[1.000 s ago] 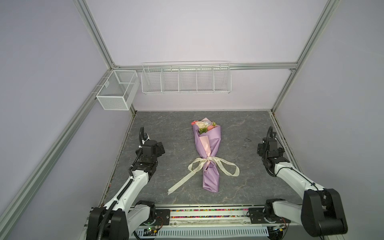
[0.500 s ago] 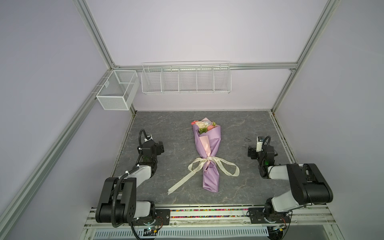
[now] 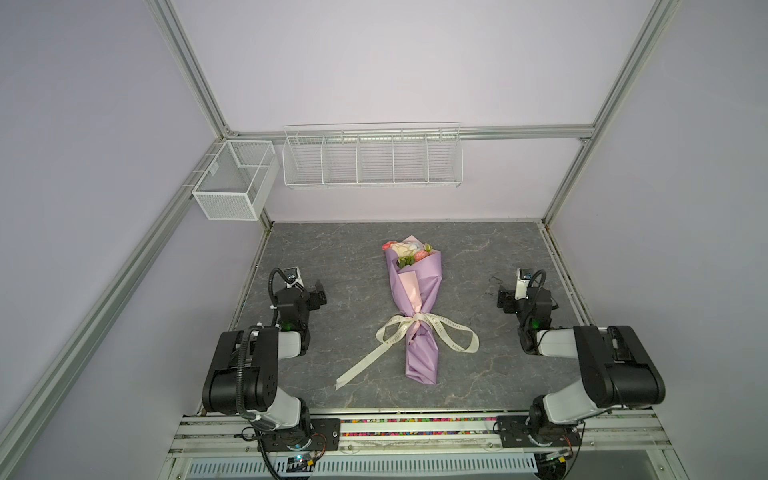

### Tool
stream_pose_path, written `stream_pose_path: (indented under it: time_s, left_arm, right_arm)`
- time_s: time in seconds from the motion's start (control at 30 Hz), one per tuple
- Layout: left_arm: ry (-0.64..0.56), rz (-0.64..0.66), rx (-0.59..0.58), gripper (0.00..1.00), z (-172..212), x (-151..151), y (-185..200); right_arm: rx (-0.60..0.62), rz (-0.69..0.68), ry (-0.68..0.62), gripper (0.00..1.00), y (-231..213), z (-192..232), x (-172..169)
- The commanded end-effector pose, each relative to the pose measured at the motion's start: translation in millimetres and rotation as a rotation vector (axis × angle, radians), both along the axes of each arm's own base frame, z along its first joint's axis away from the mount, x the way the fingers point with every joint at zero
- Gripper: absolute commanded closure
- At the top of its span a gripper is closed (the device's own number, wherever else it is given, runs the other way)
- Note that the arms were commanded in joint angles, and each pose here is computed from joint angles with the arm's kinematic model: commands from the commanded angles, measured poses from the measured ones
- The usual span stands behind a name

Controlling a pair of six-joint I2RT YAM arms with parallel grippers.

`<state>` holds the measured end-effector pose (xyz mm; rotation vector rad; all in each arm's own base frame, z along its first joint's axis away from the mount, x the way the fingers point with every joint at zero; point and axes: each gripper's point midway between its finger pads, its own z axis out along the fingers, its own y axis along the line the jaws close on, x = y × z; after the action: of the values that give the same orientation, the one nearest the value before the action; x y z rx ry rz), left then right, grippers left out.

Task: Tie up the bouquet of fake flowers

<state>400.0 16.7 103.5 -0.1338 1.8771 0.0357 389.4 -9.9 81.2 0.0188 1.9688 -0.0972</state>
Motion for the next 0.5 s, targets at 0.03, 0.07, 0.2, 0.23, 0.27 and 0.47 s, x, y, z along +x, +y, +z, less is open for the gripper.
stream_pose_path:
  time_s: [0.03, 0.07, 0.2, 0.23, 0.27, 0.47]
  left_arm:
    - [-0.049, 0.007, 0.016, 0.01, 11.5, 4.5, 1.0]
    - [-0.049, 0.006, 0.016, 0.01, 11.5, 4.5, 0.8]
    - [-0.049, 0.007, 0.017, 0.01, 11.3, 4.4, 1.0]
    - [-0.049, 0.007, 0.016, 0.01, 11.5, 4.4, 0.8]
    - [-0.049, 0.005, 0.017, 0.01, 11.4, 4.4, 0.4]
    - [-0.049, 0.005, 0.016, 0.01, 11.3, 4.4, 0.4]
  right_arm:
    - [-0.005, 0.003, -0.045, 0.11, 1.8, 11.2, 4.4]
    - [-0.008, 0.005, -0.048, 0.11, 1.9, 12.2, 4.0]
    - [-0.010, 0.003, -0.047, 0.11, 2.3, 12.0, 4.2]
    - [-0.009, 0.004, -0.048, 0.11, 2.1, 12.2, 4.2]
    - [-0.010, 0.003, -0.047, 0.11, 2.1, 11.9, 4.2]
    - [0.002, 0.013, -0.039, 0.11, 2.0, 10.5, 5.5]
